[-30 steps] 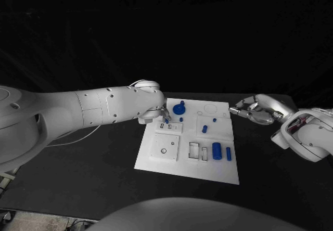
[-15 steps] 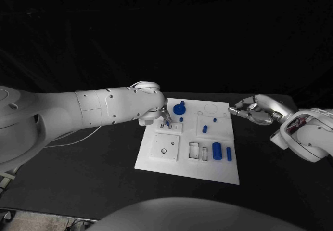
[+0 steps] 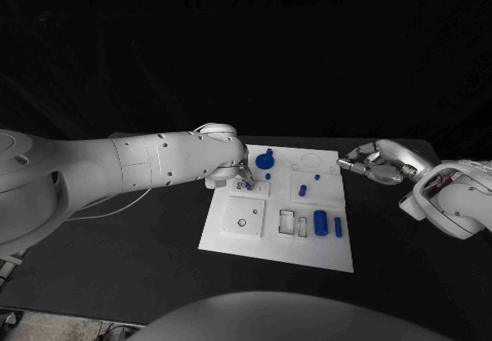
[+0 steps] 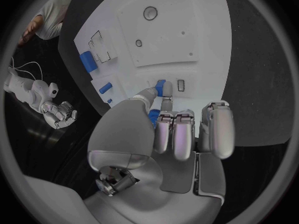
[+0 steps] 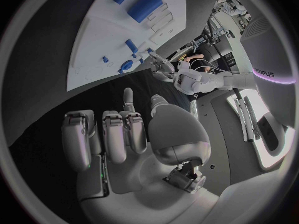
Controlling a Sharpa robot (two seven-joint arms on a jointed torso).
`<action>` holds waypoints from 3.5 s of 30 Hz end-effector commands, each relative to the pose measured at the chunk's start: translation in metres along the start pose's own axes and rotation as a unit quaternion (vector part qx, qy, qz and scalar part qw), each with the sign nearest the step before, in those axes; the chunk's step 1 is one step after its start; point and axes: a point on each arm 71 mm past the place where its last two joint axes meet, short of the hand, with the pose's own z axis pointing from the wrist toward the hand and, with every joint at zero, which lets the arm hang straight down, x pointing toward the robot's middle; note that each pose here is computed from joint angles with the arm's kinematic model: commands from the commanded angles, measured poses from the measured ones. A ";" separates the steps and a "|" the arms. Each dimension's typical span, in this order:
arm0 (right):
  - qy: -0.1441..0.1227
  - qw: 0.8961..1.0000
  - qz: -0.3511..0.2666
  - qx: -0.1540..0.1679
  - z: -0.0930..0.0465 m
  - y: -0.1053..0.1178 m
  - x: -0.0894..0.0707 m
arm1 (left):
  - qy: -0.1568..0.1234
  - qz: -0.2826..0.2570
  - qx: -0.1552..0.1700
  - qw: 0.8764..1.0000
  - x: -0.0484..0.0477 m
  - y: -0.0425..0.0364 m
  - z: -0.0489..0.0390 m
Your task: Assemble the parts on the task board
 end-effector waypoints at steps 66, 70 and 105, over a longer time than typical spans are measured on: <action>0.005 1.000 0.001 0.003 -0.002 -0.002 0.006 | -0.007 -0.001 -0.024 1.000 0.0068 0.0010 0.0045; 0.006 1.000 0.002 0.004 -0.002 -0.003 0.007 | -0.001 0.004 -0.026 1.000 0.0085 0.0006 0.0058; 0.009 1.000 0.003 0.008 -0.002 -0.004 0.008 | 0.011 -0.016 -0.007 1.000 0.0119 0.0029 0.0086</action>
